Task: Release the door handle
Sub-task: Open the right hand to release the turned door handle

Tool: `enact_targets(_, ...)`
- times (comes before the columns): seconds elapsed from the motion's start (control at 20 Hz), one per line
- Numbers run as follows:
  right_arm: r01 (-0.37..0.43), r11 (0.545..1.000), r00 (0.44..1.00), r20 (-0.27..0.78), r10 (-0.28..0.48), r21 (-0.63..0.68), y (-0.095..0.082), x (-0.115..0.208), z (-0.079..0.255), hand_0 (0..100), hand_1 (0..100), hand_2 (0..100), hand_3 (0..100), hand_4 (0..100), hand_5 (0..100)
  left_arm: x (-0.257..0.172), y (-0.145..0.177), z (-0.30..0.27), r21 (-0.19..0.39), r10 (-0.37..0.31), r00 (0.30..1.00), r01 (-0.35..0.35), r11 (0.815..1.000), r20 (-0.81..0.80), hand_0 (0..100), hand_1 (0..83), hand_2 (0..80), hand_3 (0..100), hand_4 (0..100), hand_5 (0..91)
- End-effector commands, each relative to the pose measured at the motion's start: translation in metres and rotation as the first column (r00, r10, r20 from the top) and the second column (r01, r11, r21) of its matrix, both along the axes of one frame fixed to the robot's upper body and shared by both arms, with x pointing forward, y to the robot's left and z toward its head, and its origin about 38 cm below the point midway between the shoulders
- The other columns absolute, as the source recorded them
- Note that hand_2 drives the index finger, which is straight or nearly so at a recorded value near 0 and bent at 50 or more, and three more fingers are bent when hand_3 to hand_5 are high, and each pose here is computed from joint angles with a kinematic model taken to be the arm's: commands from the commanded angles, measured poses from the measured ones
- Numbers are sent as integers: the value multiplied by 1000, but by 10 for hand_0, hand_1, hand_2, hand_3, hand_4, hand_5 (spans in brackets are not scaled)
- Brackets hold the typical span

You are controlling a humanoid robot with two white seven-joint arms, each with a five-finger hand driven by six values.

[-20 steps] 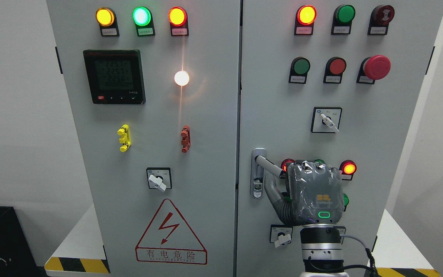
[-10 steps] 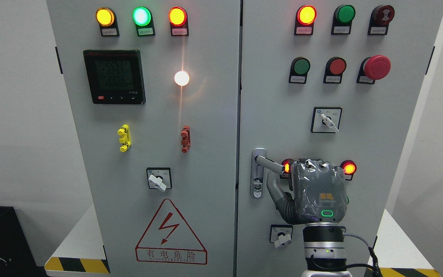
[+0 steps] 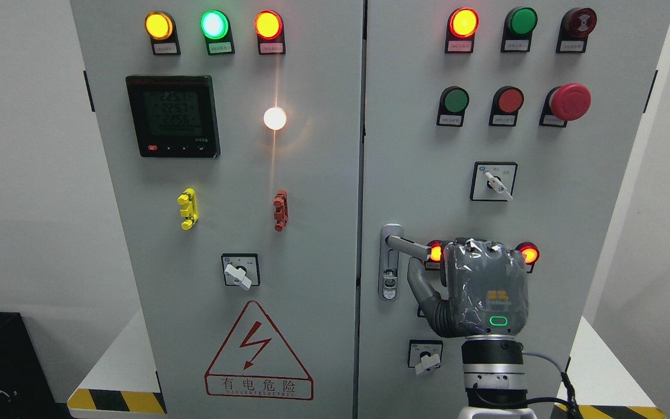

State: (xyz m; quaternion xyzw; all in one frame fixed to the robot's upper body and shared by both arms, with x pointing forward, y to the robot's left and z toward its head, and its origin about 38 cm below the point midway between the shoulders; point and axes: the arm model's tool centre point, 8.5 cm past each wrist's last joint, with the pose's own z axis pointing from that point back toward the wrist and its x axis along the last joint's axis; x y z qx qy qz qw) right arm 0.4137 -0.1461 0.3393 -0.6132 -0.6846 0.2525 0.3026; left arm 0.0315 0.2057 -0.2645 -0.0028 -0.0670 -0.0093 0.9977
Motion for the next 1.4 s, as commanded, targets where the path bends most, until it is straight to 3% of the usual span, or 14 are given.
enact_targets(0.0, 5, 1000, 1000, 4, -5, 0, -2, 0, 1, 512, 455, 953, 1000, 1000, 1000, -11, 0, 0, 0, 1, 1000, -1, 1000, -16, 120, 556, 0, 0, 0, 0)
enact_targets(0.25, 2, 1000, 1000, 8, -2, 3, -3, -5, 0, 516, 450, 953, 1000, 1000, 1000, -11, 0, 0, 0, 1, 1000, -1, 1000, -16, 120, 556, 0, 0, 0, 0)
enact_targets(0.6, -9, 1000, 1000, -27, 9, 0, -11, -32, -34, 536, 428, 910, 1000, 994, 976, -11, 0, 0, 0, 1, 1000, -1, 1000, -16, 120, 556, 0, 0, 0, 0)
enact_targets(0.75, -10, 1000, 1000, 7, 10, 2, -20, -56, -40, 506, 412, 821, 1000, 952, 932, -11, 0, 0, 0, 2, 1000, -2, 1000, -16, 120, 556, 0, 0, 0, 0)
enact_targets(0.8, -10, 1000, 1000, 11, 10, -4, -26, -63, -42, 498, 406, 740, 970, 898, 878, -11, 0, 0, 0, 2, 1000, -2, 1000, -16, 120, 556, 0, 0, 0, 0)
enact_targets(0.85, -12, 1000, 1000, 18, 12, -17, -33, -70, -42, 494, 402, 707, 925, 864, 853, -11, 0, 0, 0, 2, 1000, -2, 1000, -16, 120, 556, 0, 0, 0, 0)
enact_targets(0.95, 9, 998, 999, 44, -7, -58, -57, -75, -43, 489, 385, 508, 695, 678, 664, -11, 0, 0, 0, 1, 1000, -1, 1000, -17, 120, 556, 0, 0, 0, 0)
enact_targets(1.0, 15, 997, 998, 63, -10, -81, -73, -76, -42, 488, 384, 451, 662, 653, 647, -11, 0, 0, 0, 2, 1000, -2, 1000, -16, 120, 556, 0, 0, 0, 0)
enact_targets(1.1, -38, 995, 996, 80, 46, -91, -105, -82, -42, 491, 368, 287, 453, 525, 564, -11, 0, 0, 0, 1, 1000, -1, 1000, -16, 120, 556, 0, 0, 0, 0)
enact_targets(1.15, -74, 993, 992, 92, 82, -88, -116, -86, -42, 493, 363, 245, 403, 474, 522, -11, 0, 0, 0, 1, 1000, -1, 1000, -16, 120, 556, 0, 0, 0, 0)
enact_targets(1.25, -113, 990, 989, 91, 121, -85, -130, -90, -42, 494, 326, 113, 214, 287, 337, -11, 0, 0, 0, 1, 1000, -1, 1000, -16, 120, 556, 0, 0, 0, 0)
enact_targets(1.35, -128, 989, 985, 105, 135, -68, -133, -91, -39, 488, 303, 29, 107, 165, 186, -11, 0, 0, 0, 2, 1000, -2, 1000, -17, 120, 556, 0, 0, 0, 0)
